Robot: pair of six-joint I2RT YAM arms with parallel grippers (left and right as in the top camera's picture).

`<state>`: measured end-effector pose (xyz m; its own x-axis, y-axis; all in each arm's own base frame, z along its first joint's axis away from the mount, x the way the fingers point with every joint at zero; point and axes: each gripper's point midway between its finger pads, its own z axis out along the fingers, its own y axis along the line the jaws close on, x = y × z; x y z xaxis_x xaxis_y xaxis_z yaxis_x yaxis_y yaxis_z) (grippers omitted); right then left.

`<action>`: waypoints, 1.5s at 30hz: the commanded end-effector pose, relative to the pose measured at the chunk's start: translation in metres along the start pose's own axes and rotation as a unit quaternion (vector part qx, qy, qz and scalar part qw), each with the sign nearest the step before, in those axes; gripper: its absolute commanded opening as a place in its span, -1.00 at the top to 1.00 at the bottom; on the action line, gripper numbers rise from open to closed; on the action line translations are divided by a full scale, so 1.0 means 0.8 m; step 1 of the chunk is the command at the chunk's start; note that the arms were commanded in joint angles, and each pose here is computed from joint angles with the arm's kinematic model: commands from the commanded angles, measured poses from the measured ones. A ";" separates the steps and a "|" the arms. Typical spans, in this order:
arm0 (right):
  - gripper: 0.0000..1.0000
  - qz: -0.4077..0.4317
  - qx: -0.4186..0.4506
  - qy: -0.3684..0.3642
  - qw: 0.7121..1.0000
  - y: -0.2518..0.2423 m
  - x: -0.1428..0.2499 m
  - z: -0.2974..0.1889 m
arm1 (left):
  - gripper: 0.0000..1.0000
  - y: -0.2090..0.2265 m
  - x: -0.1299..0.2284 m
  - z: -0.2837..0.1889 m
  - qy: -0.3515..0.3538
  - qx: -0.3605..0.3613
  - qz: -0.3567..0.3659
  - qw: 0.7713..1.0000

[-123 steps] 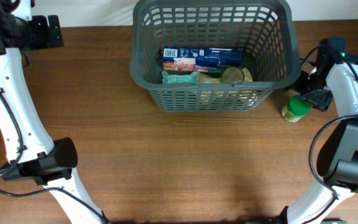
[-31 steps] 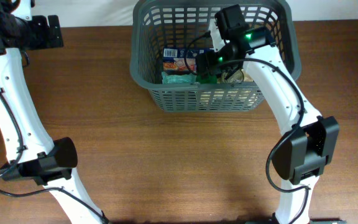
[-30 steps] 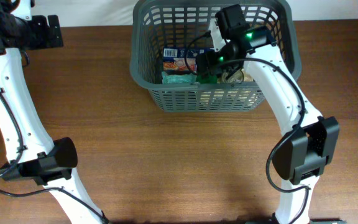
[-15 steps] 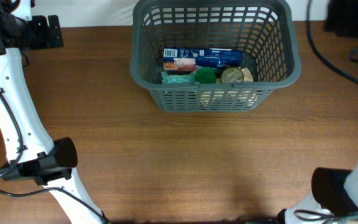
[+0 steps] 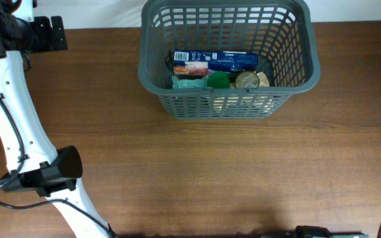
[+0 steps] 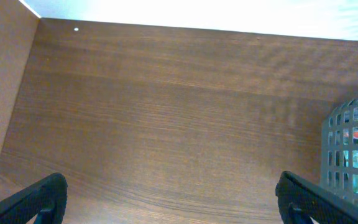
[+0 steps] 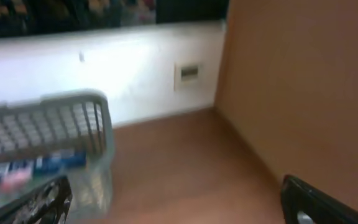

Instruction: Pack container

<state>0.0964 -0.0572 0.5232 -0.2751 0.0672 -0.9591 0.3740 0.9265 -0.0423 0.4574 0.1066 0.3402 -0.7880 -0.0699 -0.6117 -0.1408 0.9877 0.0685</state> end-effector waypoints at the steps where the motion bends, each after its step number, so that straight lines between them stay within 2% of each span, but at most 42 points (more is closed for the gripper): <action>1: -0.98 0.034 0.017 0.067 0.997 0.001 0.040 0.026 | -0.98 0.000 0.002 0.003 0.004 0.002 -0.005 1.000; 13: -0.98 -0.013 0.025 0.231 0.972 0.029 0.118 0.127 | -0.98 0.000 0.002 0.003 0.004 0.002 -0.005 1.000; 17: -0.98 -0.009 0.020 0.202 0.979 0.038 0.100 0.158 | -0.98 0.000 0.002 0.003 0.004 0.002 -0.005 1.000; 19: -0.98 0.008 0.016 0.144 0.989 0.046 0.080 0.185 | -0.98 0.000 0.002 0.003 0.004 0.002 -0.005 1.000; 22: -0.98 0.030 0.000 0.068 0.997 0.057 0.083 0.210 | -0.98 0.000 0.002 0.003 0.004 0.002 -0.005 1.000; 25: -0.98 0.048 -0.052 0.008 0.997 0.080 0.155 0.230 | -0.98 0.000 0.002 0.003 0.004 0.002 -0.005 1.000; 29: -0.98 0.047 -0.099 0.021 0.994 0.101 0.263 0.244 | -0.98 0.000 0.002 0.003 0.004 0.002 -0.005 1.000; 33: -0.98 0.060 -0.102 0.044 0.992 0.104 0.350 0.254 | -0.98 0.000 0.002 0.003 0.004 0.002 -0.005 1.000; 39: -0.98 0.060 -0.103 0.042 0.992 0.103 0.411 0.258 | -0.98 0.000 0.002 0.003 0.004 0.002 -0.005 1.000; 45: -0.98 0.064 -0.105 0.020 0.992 0.103 0.418 0.258 | -0.98 0.000 0.002 0.003 0.004 0.002 -0.005 1.000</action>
<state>0.2174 -0.0358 0.1428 -0.2827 0.1910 -0.9400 0.2199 0.9668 0.1303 0.4573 0.1065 0.3391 -0.7902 -0.0708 -0.6088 -0.1406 0.9878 0.0677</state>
